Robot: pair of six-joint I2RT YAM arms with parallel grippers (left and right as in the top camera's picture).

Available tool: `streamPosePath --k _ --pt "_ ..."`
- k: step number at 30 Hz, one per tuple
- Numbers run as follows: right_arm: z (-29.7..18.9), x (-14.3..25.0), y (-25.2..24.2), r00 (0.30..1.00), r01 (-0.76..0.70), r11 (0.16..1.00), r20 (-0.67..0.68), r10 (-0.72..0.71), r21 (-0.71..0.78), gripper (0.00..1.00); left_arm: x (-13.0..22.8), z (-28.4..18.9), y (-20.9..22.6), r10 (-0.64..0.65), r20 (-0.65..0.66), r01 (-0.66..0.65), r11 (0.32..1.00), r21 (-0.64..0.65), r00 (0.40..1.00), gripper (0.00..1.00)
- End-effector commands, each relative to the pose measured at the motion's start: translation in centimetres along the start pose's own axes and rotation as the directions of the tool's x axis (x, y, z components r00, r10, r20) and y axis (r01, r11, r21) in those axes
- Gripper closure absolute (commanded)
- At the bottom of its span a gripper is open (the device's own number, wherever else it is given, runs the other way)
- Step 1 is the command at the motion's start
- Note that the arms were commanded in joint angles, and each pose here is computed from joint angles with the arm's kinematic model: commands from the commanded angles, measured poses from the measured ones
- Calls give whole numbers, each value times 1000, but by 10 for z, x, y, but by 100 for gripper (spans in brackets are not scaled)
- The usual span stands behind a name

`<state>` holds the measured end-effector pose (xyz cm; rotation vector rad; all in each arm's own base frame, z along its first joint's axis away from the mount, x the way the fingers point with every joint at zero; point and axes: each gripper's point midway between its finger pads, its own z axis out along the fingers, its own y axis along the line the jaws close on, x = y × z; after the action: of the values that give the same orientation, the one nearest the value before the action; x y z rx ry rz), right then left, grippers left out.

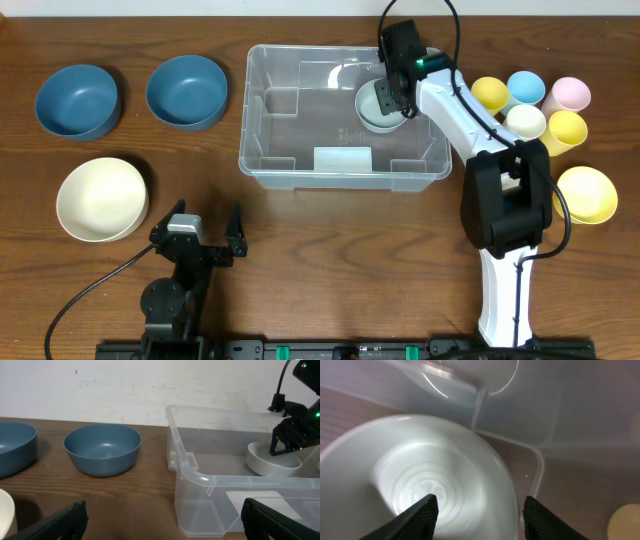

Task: Pack container
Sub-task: 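Lower the white bowl into the container's right side and release, then return the right gripper to the white bowl stack and grasp one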

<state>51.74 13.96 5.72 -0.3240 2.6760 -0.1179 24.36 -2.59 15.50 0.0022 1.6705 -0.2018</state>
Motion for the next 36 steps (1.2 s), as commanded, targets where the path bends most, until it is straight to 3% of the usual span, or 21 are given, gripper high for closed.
streamPosePath --k 1,9,17,20,27,31,36 --pt "-14 -19 10 999 21 999 45 -19 -33 43 15 1 1 -7 -46 7 1000 0 999 2" --pt "-81 -48 28 995 40 992 97 -29 -117 38 15 1 1 -7 -46 7 1000 0 999 2" --pt "-174 -43 -10 969 -232 966 58 239 -114 12 15 1 1 -7 -46 7 1000 0 999 2" --pt "-202 -23 -44 929 -368 926 18 370 -82 5 15 1 1 -7 -46 7 1000 1 999 2" --pt "-239 34 -126 799 -596 801 -67 598 52 1 15 1 1 -7 -46 7 1000 0 999 2" --pt "-236 76 -161 679 -698 697 -157 717 162 1 15 1 1 -7 -46 7 1000 0 999 2" --pt "-215 116 -183 574 -734 625 -250 780 264 1 15 1 1 -7 -46 7 1000 0 999 2"
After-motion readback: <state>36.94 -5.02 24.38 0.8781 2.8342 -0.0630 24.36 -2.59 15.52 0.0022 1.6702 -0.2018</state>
